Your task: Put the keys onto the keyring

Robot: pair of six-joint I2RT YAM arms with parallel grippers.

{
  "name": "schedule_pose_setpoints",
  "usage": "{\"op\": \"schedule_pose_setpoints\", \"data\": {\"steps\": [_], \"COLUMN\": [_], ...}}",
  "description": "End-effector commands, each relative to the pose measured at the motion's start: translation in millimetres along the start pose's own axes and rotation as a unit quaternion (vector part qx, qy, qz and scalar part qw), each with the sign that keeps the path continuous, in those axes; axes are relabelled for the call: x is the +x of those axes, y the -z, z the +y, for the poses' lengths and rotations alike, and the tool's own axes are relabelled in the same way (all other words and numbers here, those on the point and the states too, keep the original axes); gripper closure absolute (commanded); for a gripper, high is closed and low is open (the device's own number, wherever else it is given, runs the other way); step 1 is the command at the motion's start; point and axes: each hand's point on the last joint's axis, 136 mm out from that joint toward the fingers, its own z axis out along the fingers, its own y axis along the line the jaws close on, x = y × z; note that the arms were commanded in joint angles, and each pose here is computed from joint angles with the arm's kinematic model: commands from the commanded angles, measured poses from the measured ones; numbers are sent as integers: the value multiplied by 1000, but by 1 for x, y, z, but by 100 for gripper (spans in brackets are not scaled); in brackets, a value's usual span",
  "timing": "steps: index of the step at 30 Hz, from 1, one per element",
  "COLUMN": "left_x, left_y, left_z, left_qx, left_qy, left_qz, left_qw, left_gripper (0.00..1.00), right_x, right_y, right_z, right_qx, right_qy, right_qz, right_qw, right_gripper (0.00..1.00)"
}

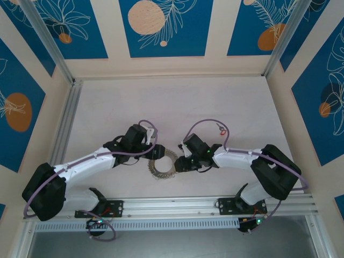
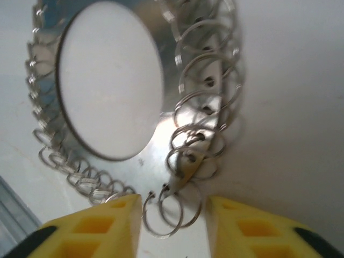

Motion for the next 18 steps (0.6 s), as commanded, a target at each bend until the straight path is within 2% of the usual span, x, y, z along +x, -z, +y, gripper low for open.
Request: {"op": "schedule_pose_setpoints", "data": {"steps": [1, 4, 9, 11, 14, 18], "left_x": [2, 3, 4, 3, 2, 2], "left_y": [3, 3, 8, 9, 10, 11], "left_z": [3, 3, 2, 2, -2, -5], "left_qx": [-5, -4, -2, -2, 6, 14], "left_qy": [-3, -3, -5, -4, -6, -15], "left_qz": [-5, -5, -8, -11, -14, -14], "left_qw": [1000, 1000, 1000, 1000, 1000, 1000], "left_gripper": [41, 41, 41, 41, 41, 41], "right_x": [9, 19, 23, 16, 1, 0], "right_y": [8, 9, 25, 27, 30, 17], "right_z": [7, 1, -18, -10, -14, -11], "right_qx": [-2, 16, 118, 114, 155, 158], "right_qy": [7, 27, 115, 147, 167, 195], "right_qz": [8, 20, 26, 7, -16, -6], "right_qw": [1000, 999, 986, 983, 974, 968], "right_gripper": [59, 56, 50, 49, 48, 49]}}
